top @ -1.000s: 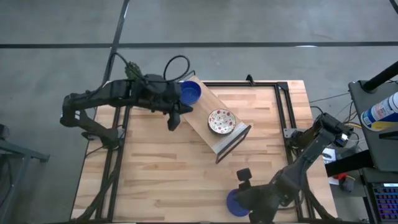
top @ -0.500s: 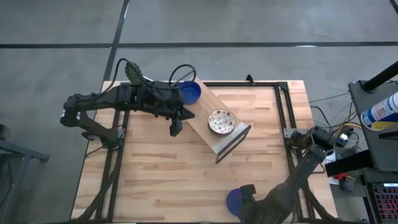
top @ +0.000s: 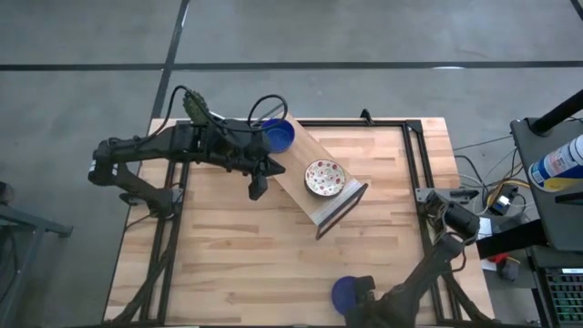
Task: Pick & Place Mini bowls
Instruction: Stack the blue bowl on the other blue bowls on the shelf
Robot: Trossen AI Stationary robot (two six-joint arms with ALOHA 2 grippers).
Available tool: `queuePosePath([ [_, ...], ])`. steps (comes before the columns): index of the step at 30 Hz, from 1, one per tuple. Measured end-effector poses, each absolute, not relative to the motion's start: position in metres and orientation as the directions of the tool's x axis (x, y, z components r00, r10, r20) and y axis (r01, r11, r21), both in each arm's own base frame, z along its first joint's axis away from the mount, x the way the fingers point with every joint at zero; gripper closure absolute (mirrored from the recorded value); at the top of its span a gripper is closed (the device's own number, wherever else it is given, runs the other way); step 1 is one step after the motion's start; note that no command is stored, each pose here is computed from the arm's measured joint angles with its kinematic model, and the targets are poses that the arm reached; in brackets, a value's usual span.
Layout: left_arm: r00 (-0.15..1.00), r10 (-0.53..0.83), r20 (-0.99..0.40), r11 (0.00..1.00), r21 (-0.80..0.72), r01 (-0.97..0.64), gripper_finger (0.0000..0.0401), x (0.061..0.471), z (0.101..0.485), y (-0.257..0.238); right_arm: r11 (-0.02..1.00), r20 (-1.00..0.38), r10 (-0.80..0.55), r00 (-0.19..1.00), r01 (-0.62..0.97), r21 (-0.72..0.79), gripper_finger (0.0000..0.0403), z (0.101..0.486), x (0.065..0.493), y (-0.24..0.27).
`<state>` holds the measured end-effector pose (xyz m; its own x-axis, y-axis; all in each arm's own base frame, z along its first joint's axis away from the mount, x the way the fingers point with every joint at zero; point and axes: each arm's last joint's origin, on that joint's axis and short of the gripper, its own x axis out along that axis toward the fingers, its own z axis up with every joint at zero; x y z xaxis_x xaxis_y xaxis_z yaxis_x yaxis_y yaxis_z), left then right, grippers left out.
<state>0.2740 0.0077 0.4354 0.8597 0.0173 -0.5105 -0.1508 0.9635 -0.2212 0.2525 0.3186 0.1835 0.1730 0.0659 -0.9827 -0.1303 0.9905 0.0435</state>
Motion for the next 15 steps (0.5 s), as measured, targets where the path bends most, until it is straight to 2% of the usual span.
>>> queuePosePath([
  [8,0.859,0.017,-0.512,0.961,-0.227,-0.155,0.0401,0.274,0.435,0.008,0.991,-0.990,0.045,0.137,-0.129,0.027,0.0280,0.175,0.252,0.319],
  [15,0.838,0.017,-0.545,0.971,-0.191,-0.144,0.0401,0.278,0.423,0.008,0.991,-0.991,0.037,0.128,-0.131,0.020,0.0383,0.174,0.252,0.318],
])
